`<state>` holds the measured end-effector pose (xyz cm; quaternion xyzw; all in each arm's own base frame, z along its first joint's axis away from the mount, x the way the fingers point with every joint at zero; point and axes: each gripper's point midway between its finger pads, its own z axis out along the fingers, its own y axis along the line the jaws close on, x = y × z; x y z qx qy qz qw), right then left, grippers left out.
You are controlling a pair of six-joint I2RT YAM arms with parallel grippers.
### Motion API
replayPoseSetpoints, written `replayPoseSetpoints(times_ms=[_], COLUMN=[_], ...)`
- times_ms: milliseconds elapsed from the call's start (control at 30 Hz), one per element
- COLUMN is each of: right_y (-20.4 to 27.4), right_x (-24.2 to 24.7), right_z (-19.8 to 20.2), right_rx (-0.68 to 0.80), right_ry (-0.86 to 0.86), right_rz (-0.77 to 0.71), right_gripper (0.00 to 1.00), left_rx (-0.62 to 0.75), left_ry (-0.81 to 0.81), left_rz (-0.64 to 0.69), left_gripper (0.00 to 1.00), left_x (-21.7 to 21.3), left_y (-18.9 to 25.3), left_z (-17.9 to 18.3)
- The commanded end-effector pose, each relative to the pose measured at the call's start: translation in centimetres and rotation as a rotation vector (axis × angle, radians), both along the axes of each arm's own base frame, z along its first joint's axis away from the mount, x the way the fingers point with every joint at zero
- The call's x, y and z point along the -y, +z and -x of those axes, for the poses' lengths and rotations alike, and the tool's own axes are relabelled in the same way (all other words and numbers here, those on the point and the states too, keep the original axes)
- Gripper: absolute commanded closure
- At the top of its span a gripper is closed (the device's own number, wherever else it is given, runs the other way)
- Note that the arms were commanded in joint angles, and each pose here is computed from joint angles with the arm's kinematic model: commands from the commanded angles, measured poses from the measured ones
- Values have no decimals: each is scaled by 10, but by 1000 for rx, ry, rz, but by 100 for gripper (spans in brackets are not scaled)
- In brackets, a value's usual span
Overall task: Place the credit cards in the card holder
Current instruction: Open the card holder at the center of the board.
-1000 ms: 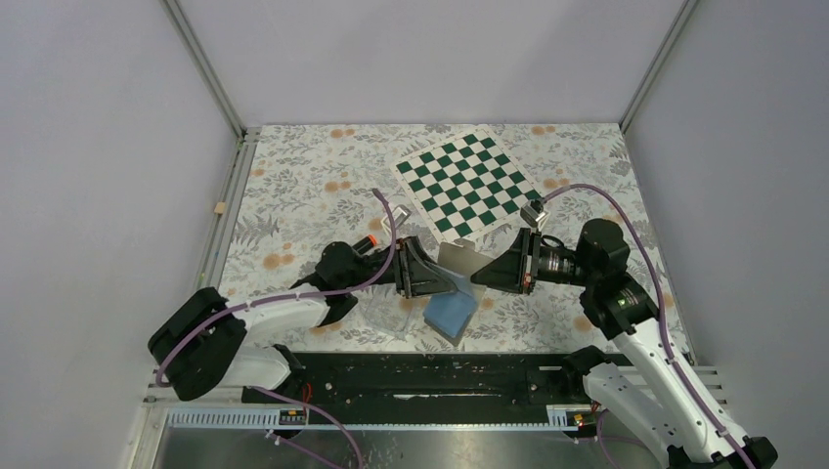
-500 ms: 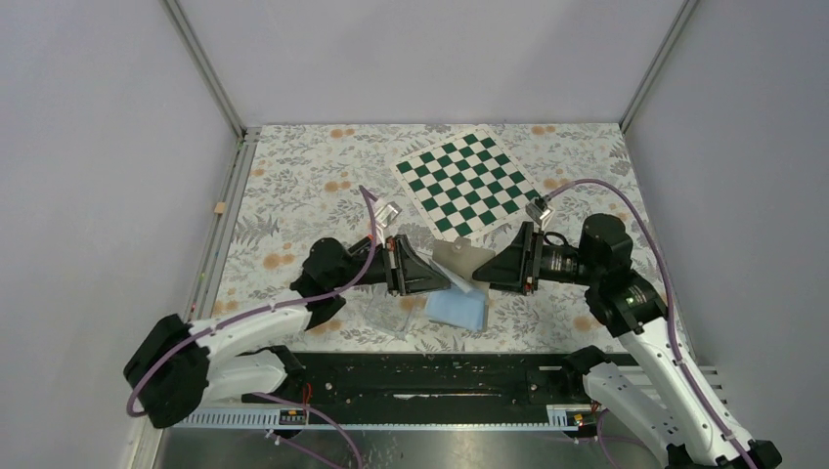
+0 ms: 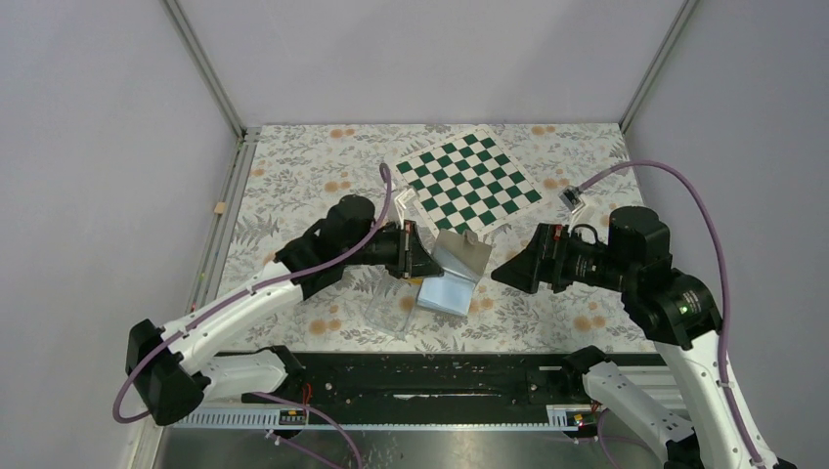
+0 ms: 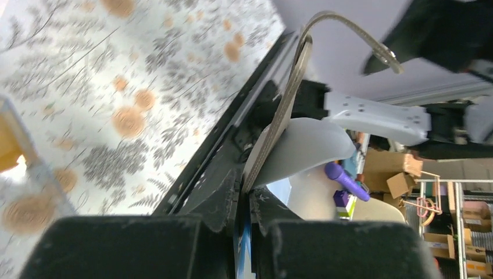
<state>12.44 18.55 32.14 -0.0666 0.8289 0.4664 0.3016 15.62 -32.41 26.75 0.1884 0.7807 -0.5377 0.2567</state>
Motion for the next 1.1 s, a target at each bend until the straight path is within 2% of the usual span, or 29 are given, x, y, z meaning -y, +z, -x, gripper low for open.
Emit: replayPoseSetpoints(times_ms=[0,167,367,600,933,1000,1067], right_y=[-14,-24,-53,-84,-107,-108,-109], right_x=[19,13,3,-8,-20,-23,-27], right_z=[-1,-4,-6,-6,-7,-5,-2], right_rx=[60,73,93,84,64,68,70], right_ry=[8,63,133,184,222,239,267], right_rz=[174,209,335,425,427,412,395], right_gripper=[0,1,1,1,1,6,18], left_rx=[-56,-106,-132,-144,-127,-118,-108], left_ry=[0,-75,-200,-232,-298,-318,-332], left_rz=[-207,-289,-281,-276,-237,-231,-226], left_gripper=[100,100,100,100,100,100,100], left_x=[-14,-4,20,30,39,39,39], left_y=[-28,-36,-32,-28,-17,-15,-14], left_z=[5,19,40,45,57,61,63])
